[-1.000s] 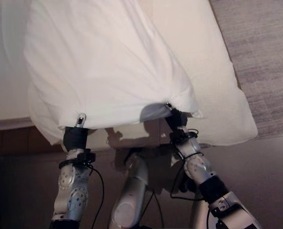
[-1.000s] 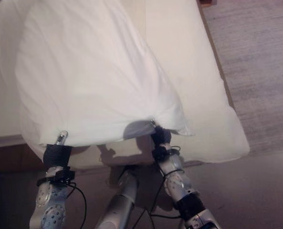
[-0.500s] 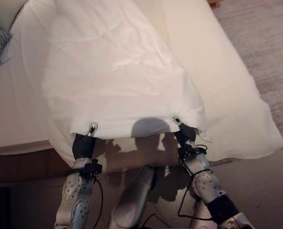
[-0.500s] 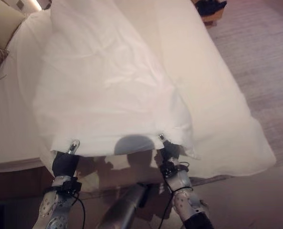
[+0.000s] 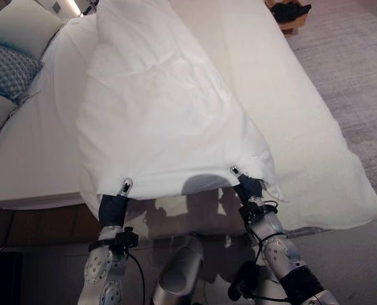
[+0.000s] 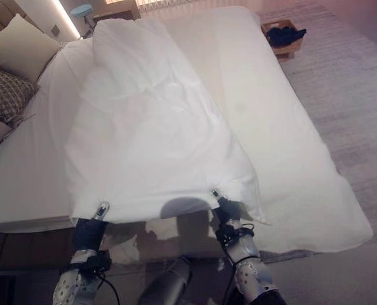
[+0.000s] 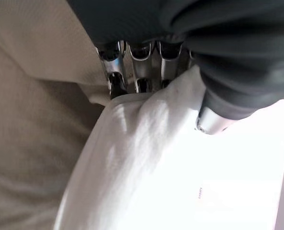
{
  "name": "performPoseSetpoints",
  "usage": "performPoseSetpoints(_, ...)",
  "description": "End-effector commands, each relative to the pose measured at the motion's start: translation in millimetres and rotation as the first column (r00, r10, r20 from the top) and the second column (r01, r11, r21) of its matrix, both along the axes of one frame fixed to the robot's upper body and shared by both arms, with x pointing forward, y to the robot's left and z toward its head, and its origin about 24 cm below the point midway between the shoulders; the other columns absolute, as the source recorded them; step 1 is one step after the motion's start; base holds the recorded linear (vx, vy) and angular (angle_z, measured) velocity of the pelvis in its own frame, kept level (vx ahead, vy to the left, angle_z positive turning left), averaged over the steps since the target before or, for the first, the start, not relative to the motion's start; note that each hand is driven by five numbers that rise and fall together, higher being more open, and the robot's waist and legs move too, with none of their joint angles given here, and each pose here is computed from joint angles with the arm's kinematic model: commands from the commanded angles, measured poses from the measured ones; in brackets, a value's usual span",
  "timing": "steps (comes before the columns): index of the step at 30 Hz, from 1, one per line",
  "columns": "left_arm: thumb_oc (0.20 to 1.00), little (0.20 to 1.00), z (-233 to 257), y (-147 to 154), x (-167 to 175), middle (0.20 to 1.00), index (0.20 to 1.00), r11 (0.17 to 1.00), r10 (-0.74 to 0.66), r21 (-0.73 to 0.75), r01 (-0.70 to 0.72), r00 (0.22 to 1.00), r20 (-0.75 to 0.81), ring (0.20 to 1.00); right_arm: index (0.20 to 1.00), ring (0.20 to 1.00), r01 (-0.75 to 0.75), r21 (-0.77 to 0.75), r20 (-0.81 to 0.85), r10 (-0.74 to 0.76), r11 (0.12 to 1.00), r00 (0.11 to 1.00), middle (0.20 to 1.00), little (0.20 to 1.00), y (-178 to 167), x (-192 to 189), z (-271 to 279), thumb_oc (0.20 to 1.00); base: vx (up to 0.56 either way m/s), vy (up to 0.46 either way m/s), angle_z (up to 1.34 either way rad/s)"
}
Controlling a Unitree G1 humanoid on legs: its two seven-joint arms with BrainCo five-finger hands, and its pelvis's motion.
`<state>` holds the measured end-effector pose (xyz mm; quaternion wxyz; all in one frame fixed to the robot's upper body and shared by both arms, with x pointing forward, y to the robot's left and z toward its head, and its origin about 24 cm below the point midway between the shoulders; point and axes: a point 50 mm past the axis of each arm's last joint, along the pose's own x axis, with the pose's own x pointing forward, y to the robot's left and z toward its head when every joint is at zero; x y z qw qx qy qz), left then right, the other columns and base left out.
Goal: Make the bed
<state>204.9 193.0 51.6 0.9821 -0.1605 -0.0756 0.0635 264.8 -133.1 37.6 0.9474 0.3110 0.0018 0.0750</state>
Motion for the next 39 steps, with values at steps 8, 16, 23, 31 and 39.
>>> performPoseSetpoints(8, 0.2, 0.2, 34.7, 111.2, -74.7, 0.2, 0.2, 0.81, 0.461, 0.353, -0.468, 0.88, 0.11, 0.2, 0.2, 0.2, 0.426, -0.235, -0.033, -0.445, 0.874, 0.895, 0.2, 0.2, -127.3, -36.6, -14.6, 0.2, 0.02, 0.261, 0.24)
performPoseSetpoints(16, 0.2, 0.2, 21.2, 128.7, -99.6, 0.2, 0.2, 0.766, 0.544, 0.394, -0.508, 0.839, 0.025, 0.2, 0.2, 0.2, 0.2, -0.29, -0.097, -0.236, 0.936, 0.967, 0.2, 0.2, -86.3, -33.2, -31.3, 0.2, -0.04, 0.034, -0.22)
performPoseSetpoints(23, 0.2, 0.2, -12.7, 123.3, -109.2, 0.2, 0.2, 0.84, 0.513, 0.287, -0.46, 0.846, -0.145, 0.2, 0.2, 0.2, 0.048, -0.495, -0.12, -0.122, 0.868, 0.985, 0.2, 0.2, -81.4, -28.3, -32.8, 0.2, -0.02, -0.011, -0.31)
performPoseSetpoints(31, 0.2, 0.2, 1.1, 112.6, -95.0, 0.2, 0.2, 0.868, 0.447, 0.286, -0.406, 0.89, -0.093, 0.2, 0.2, 0.2, 0.033, -0.565, -0.094, -0.104, 0.824, 0.99, 0.2, 0.2, -87.6, -27.5, -23.4, 0.2, -0.18, 0.225, 0.02)
performPoseSetpoints(39, 0.2, 0.2, 3.4, 110.2, -97.8, 0.2, 0.2, 0.857, 0.425, 0.367, -0.361, 0.898, -0.111, 0.2, 0.2, 0.2, -0.026, -0.518, -0.097, -0.029, 0.855, 0.995, 0.2, 0.2, -62.1, -28.1, -26.1, 0.2, -0.18, 0.187, 0.17)
